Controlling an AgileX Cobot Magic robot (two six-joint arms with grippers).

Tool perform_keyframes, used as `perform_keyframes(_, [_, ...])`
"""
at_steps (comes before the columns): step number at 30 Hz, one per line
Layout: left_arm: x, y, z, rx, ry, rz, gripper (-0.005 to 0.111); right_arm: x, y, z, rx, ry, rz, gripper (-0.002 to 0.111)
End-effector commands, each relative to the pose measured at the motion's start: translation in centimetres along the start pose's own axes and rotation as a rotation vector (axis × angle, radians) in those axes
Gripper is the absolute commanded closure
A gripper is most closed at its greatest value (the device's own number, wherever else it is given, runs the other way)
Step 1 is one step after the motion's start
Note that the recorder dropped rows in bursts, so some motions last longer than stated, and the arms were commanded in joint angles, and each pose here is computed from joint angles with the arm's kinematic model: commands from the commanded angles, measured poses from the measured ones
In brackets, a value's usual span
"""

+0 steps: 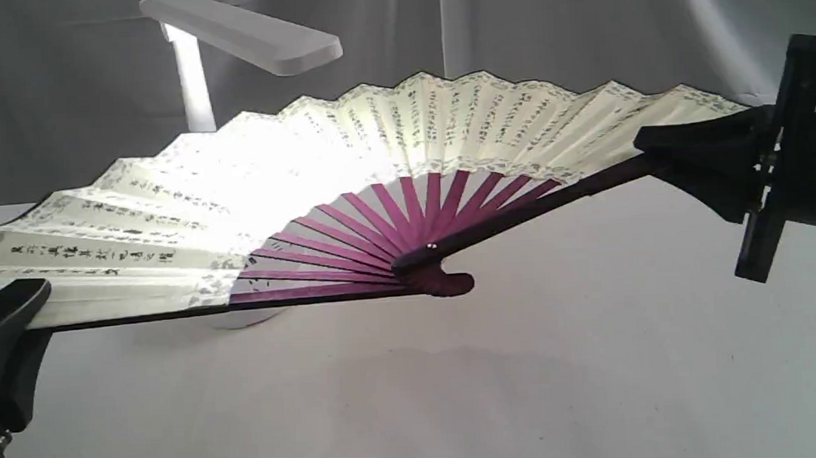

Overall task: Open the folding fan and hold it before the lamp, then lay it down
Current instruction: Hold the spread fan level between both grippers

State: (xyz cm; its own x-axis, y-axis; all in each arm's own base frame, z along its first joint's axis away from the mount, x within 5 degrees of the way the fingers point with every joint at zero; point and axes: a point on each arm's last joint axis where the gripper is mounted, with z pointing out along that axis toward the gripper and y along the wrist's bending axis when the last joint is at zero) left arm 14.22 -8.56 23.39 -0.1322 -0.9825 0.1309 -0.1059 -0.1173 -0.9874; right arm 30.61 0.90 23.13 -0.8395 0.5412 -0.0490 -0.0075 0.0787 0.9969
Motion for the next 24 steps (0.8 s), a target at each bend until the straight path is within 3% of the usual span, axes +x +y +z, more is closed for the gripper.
perform_keyframes(1, [-2.46, -2.00, -0.60, 0.215, -0.233, -0.101, 0.107, -0.83, -0.57, -0.56, 0.070, -0.064, -0.063, 0.108])
perform_keyframes(24, [-1.89, -2.46, -0.58, 0.261, -0.169, -0.074, 0.107, -0.73, -0.20, -0.62, 0.066, -0.066, -0.079, 0.108])
